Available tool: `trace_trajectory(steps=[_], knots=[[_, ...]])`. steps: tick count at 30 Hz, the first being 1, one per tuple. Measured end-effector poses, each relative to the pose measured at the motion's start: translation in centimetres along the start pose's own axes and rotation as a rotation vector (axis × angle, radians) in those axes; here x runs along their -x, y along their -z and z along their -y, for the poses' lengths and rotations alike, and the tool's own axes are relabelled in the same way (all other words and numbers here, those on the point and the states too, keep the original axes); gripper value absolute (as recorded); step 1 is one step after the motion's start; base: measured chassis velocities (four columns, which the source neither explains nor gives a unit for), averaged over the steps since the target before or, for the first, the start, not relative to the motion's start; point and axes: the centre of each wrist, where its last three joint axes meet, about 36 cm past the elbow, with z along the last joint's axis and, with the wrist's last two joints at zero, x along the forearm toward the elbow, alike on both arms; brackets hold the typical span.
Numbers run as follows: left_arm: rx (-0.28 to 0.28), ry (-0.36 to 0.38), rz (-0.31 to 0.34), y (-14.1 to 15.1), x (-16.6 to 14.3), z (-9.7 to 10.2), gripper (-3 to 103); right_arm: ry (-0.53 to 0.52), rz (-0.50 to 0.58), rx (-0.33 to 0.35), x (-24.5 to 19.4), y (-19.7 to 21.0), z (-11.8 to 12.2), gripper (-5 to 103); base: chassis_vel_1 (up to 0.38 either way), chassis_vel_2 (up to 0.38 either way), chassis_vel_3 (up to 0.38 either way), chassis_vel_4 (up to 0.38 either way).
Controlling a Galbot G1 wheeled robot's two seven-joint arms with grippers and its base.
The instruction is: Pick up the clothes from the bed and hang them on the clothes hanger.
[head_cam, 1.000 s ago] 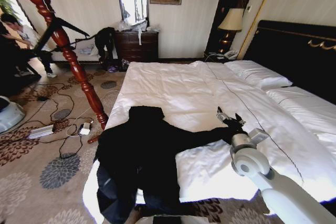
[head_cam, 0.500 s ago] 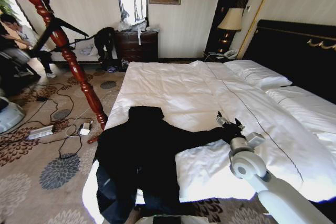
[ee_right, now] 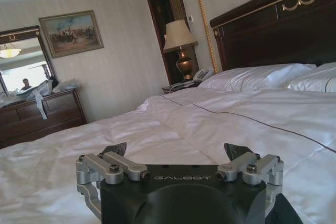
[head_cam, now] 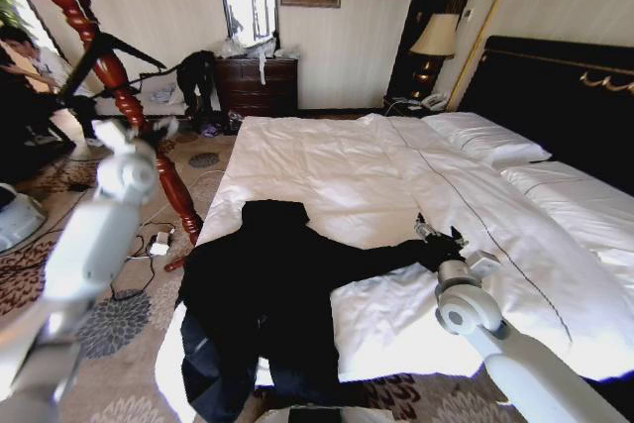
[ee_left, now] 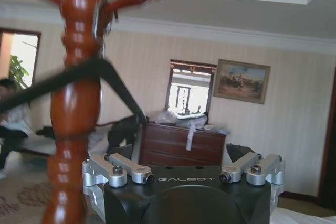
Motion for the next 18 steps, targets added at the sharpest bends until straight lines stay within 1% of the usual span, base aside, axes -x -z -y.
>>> trace_trajectory(steps=[1,2,3,4,5,6,7,8,10,11,13,14,16,17,18], knots=[[0.0,0.0,0.0,0.0,0.0,0.0,100,0.0,0.0,0.0,0.0,0.0,0.0,100,0.0,0.0,0.0,0.0],[0.026,0.013,-0.007,1.8,0.0,0.1,100,0.0,0.0,0.004,0.0,0.0,-0.1,100,0.0,0.0,0.0,0.0],[0.058,0.042,-0.02,4.7,-0.1,0.0,100,-0.001,-0.002,0.007,0.0,-0.1,-0.1,100,0.0,0.0,0.0,0.0],[0.079,0.072,-0.028,6.9,0.0,-0.6,100,-0.001,-0.002,0.007,-0.1,-0.2,-0.1,100,0.0,0.0,0.0,0.0],[0.089,0.09,-0.033,8.0,0.1,-1.2,100,-0.002,-0.002,0.007,-0.1,-0.2,-0.2,100,0.0,0.0,0.0,0.0],[0.089,0.09,-0.033,8.0,0.1,-1.2,100,-0.002,-0.002,0.007,-0.1,-0.2,-0.2,100,0.0,0.0,0.0,0.0],[0.098,0.112,-0.04,9.0,0.2,-1.9,100,-0.001,-0.003,0.008,-0.2,-0.2,-0.2,100,0.0,0.0,0.0,0.0],[0.106,0.144,-0.065,10.2,0.7,-3.7,100,0.0,-0.002,0.009,-0.2,-0.2,-0.2,100,0.0,0.0,0.0,0.0],[0.101,0.181,-0.101,10.7,1.6,-6.7,100,0.001,0.002,0.01,-0.3,0.0,-0.2,100,0.0,0.0,0.0,0.0],[0.101,0.181,-0.101,10.7,1.6,-6.7,100,0.001,0.002,0.01,-0.3,0.0,-0.2,100,0.0,0.0,0.0,0.0],[0.088,0.214,-0.127,10.4,2.4,-8.9,100,0.001,0.005,0.012,-0.3,0.1,-0.3,100,0.0,0.0,0.0,0.0],[0.081,0.244,-0.146,10.0,3.0,-10.3,100,0.001,0.007,0.013,-0.3,0.1,-0.3,100,0.0,0.0,0.0,0.0],[0.089,0.292,-0.142,9.7,3.8,-11.8,100,-0.002,0.004,0.007,-0.4,0.1,-0.1,100,0.0,0.0,0.0,0.0],[0.088,0.306,-0.14,9.6,4.0,-12.2,100,-0.002,0.004,0.004,-0.4,0.2,-0.1,100,0.0,0.0,0.0,0.0],[0.088,0.306,-0.14,9.6,4.0,-12.2,100,-0.002,0.004,0.004,-0.4,0.2,-0.1,100,0.0,0.0,0.0,0.0]])
